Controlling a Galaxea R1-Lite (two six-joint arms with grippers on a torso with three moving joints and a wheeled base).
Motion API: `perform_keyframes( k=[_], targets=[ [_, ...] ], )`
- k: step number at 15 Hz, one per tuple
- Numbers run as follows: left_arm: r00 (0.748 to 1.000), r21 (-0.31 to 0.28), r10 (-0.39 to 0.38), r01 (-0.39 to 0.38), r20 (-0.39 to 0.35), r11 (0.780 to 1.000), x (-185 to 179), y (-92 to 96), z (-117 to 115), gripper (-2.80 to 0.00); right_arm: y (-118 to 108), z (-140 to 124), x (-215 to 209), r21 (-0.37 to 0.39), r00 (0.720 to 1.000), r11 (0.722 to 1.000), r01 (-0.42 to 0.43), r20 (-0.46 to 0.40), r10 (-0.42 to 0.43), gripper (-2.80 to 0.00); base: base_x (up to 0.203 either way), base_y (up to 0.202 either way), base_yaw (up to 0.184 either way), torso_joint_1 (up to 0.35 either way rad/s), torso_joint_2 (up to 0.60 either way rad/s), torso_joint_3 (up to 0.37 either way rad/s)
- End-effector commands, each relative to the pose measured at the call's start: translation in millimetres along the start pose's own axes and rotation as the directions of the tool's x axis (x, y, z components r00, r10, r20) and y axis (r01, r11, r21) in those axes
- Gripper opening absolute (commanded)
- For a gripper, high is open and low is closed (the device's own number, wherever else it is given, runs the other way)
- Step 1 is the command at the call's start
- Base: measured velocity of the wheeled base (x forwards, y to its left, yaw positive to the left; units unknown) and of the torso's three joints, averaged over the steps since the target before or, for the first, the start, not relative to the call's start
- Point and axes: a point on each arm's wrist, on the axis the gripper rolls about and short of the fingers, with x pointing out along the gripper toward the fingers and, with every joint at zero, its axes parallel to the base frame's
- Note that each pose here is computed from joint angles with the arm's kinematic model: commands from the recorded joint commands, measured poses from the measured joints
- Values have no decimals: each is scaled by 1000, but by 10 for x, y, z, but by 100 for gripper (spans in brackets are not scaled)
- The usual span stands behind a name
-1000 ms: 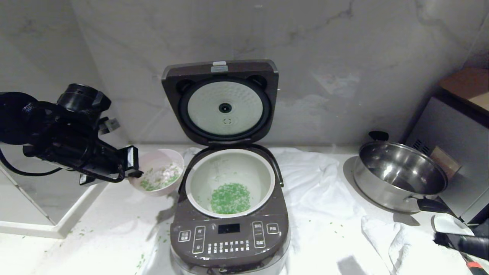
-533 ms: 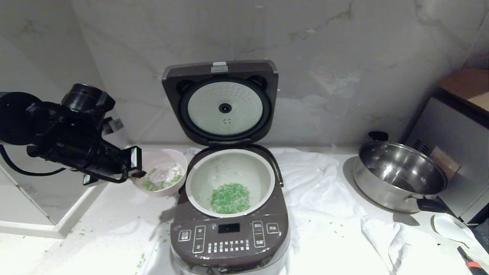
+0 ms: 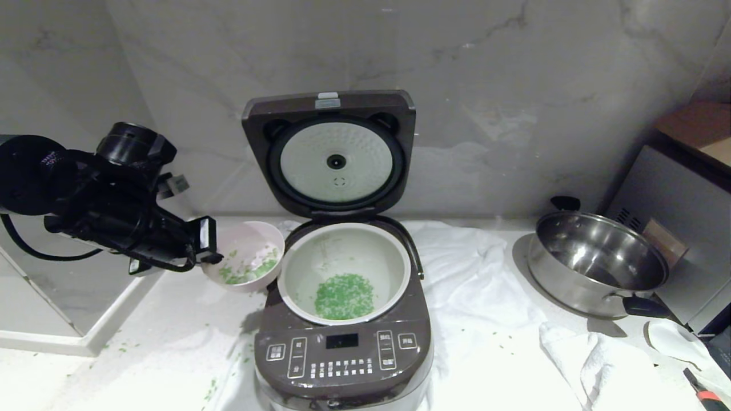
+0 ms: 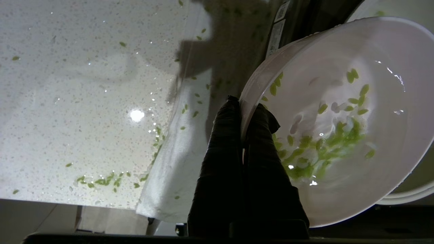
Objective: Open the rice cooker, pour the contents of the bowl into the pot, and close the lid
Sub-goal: Pour the water from the bowl into the rice cooker
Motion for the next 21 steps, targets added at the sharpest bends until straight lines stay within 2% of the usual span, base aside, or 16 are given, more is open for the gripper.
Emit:
perform_keyframes(
  k=[1, 3, 5, 6, 8, 9, 11, 13, 15, 18, 21],
  targets=[
    [1000, -1, -1, 1, -13, 1000, -16, -23, -19, -280, 10, -23, -25, -10, 999, 999, 47, 7, -47, -280, 0, 0, 0, 0, 0, 0],
    [1000, 1, -2, 2, -15, 1000, -16, -31, -23, -280, -4, -151, -104, -17, 999, 999, 35, 36, -35, -280, 0, 0, 0, 0, 0, 0],
    [1000, 1, -1, 1, -11, 1000, -20, -29, -16, -280, -20, -340, -241, -43, 992, 998, -52, 114, 57, -280, 0, 0, 0, 0, 0, 0],
    [1000, 0, 0, 0, -14, 1000, -10, -28, -15, -280, -14, -461, -254, -70, 987, 993, -95, 125, 104, -280, 0, 0, 0, 0, 0, 0],
    [1000, 2, -3, 3, -17, 1000, -4, -36, -18, -280, 27, -771, -139, -129, 984, 977, -170, 33, 175, -280, 0, 0, 0, 0, 0, 0],
    [1000, 4, -1, 1, -16, 1000, -3, -36, -18, -280, 48, -880, -91, -142, 974, 965, -221, 14, 225, -280, 0, 0, 0, 0, 0, 0],
    [1000, 7, -2, 2, -22, 1000, 38, -55, -1, -280, 67, -960, -69, -143, 957, 947, -288, -15, 289, -280, 0, 0, 0, 0, 0, 0],
    [999, 20, -10, 11, -30, 1000, 92, -117, 16, -280, 68, -957, -72, -142, 956, 945, -293, -18, 294, -280, 0, 0, 0, 0, 0, 0],
    [999, 34, -23, 24, -29, 999, 122, -247, 19, -280, 67, -958, -70, -108, 957, 951, -289, -16, 289, -280, 0, 0, 0, 0, 0, 0],
    [999, 60, 18, -16, -31, 998, 273, -419, 4, -280, 67, -958, -70, -106, 957, 951, -289, -16, 289, -280, 0, 0, 0, 0, 0, 0],
    [999, 75, 20, -17, -46, 997, 399, -518, 4, -280, 67, -958, -70, -106, 957, 951, -289, -16, 289, -280, 0, 0, 0, 0, 0, 0]
  ],
)
